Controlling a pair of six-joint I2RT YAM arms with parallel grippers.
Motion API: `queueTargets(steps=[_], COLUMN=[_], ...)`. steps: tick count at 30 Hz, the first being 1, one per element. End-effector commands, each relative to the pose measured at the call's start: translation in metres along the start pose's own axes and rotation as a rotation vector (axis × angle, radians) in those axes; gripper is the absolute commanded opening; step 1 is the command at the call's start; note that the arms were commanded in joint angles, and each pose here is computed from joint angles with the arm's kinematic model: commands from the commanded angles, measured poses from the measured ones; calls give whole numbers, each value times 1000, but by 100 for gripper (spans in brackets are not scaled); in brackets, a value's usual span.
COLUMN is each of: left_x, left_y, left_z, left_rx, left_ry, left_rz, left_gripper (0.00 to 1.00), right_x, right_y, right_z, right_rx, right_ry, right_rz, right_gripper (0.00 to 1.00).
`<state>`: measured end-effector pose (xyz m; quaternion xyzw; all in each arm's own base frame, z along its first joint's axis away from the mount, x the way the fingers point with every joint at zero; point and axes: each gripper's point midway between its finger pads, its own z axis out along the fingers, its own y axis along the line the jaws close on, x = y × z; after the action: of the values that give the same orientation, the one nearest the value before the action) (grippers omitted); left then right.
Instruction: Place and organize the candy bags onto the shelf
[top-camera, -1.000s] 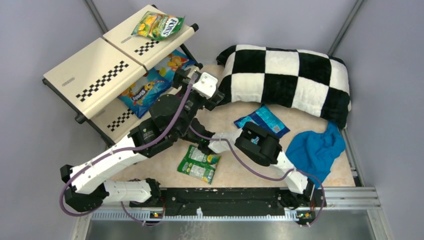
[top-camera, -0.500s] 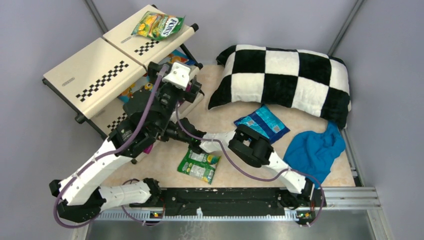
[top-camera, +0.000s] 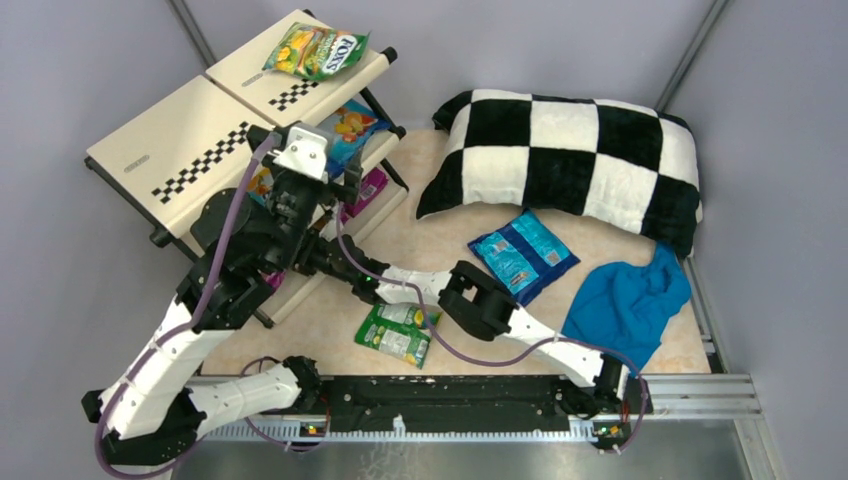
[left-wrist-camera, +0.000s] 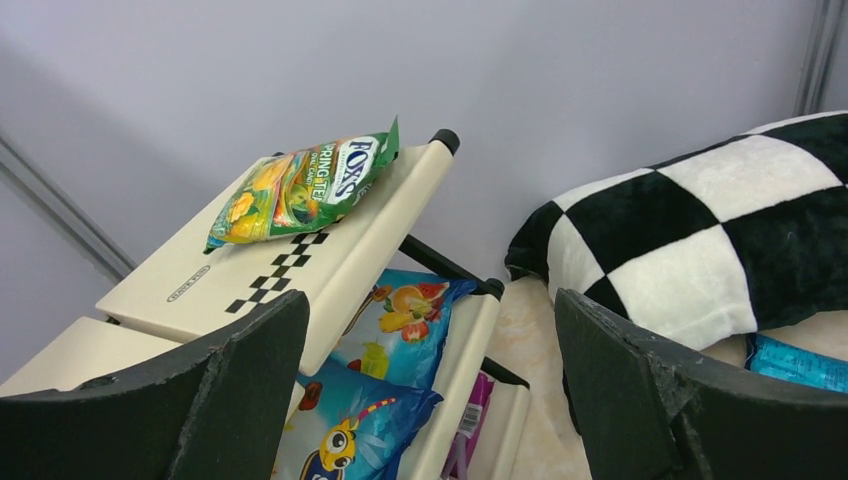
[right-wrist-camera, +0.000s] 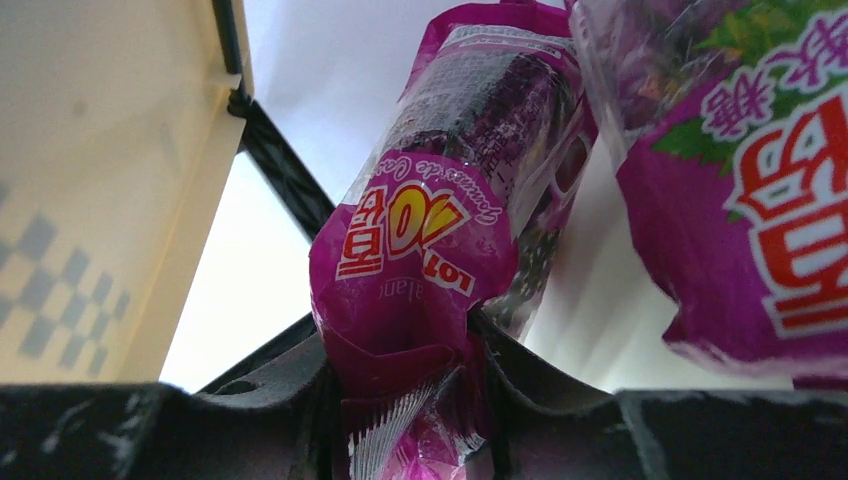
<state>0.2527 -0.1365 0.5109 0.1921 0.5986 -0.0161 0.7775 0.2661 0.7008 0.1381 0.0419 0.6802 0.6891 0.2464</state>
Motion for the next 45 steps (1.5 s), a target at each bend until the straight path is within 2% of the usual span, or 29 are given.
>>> queueTargets(steps=[1, 8, 12, 19, 23, 40, 42, 45], left_x=[-2, 8, 11, 16, 18, 28, 28, 28], left_y=[-3, -2, -2, -6, -8, -14, -14, -15], left_z=[5, 12, 15, 18, 21, 28, 28, 29], left_rx=[5, -21, -29, -24, -19, -2, 1, 5], left_ry=[-26, -26, -29, -22, -15, 7, 8, 10], left_rz=[-15, 3, 8, 13, 11, 16, 13, 8], left_gripper=[99, 99, 99, 99, 99, 99, 99, 99], right_x=[-13, -20, -14, -7, 2, 13, 11, 3], right_y=[59, 25, 16, 20, 13, 15, 16, 17], right_z=[16, 24, 26, 11, -4, -33, -32, -21], right_rx=[-133, 18, 64, 141, 198, 184, 172, 149], right_ry=[-102, -161, -122, -40, 8, 66, 56, 14], right_rz=[23, -44, -52, -76, -55, -22, -37, -52], right_gripper=[34, 39, 49, 75, 80, 77, 73, 60])
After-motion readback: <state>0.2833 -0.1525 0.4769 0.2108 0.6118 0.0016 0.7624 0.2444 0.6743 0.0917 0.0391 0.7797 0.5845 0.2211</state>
